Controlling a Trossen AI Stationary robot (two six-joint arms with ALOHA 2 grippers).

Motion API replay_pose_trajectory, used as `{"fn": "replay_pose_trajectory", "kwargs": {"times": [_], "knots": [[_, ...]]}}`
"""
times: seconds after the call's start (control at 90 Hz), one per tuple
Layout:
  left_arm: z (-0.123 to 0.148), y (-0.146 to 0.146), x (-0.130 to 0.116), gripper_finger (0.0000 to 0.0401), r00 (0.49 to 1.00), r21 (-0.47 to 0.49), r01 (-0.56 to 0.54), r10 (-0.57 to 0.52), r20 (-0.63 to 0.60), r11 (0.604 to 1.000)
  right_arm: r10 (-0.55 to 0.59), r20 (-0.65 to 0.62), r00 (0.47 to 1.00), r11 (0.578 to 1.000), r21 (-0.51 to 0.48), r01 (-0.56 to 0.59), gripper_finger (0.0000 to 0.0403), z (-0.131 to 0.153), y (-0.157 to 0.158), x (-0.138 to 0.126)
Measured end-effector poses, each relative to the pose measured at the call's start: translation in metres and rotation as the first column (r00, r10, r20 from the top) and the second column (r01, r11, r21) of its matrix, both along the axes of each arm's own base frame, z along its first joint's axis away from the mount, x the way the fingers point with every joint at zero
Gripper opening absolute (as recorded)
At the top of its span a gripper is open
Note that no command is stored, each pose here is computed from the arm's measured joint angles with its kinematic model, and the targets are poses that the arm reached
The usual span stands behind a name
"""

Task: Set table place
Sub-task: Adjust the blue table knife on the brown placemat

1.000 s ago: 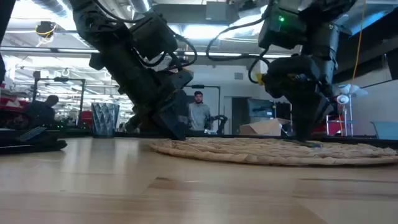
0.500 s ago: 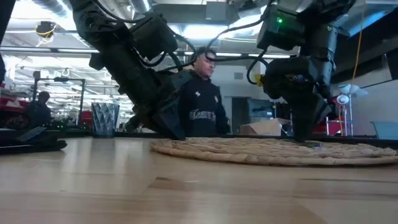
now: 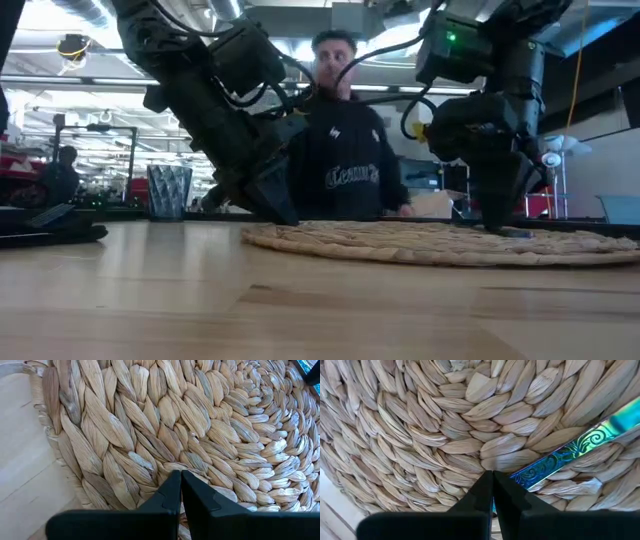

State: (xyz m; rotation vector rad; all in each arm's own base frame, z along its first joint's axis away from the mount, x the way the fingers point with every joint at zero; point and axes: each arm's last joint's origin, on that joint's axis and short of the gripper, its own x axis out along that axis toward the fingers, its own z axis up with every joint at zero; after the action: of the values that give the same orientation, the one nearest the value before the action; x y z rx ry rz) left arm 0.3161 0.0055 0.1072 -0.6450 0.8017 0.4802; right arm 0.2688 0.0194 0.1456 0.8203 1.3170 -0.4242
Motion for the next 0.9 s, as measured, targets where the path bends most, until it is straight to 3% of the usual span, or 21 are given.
{"fn": "replay_pose_trajectory", "kwargs": {"times": [0.9], "knots": [[0.0000,0.0000,0.0000,0.0000,1.000,0.000,0.000,0.000,0.000,1.000,-0.014,0.000,1.000,1.000,0.023,0.014,0.0000,0.0018,0.0005,0.0010]]}}
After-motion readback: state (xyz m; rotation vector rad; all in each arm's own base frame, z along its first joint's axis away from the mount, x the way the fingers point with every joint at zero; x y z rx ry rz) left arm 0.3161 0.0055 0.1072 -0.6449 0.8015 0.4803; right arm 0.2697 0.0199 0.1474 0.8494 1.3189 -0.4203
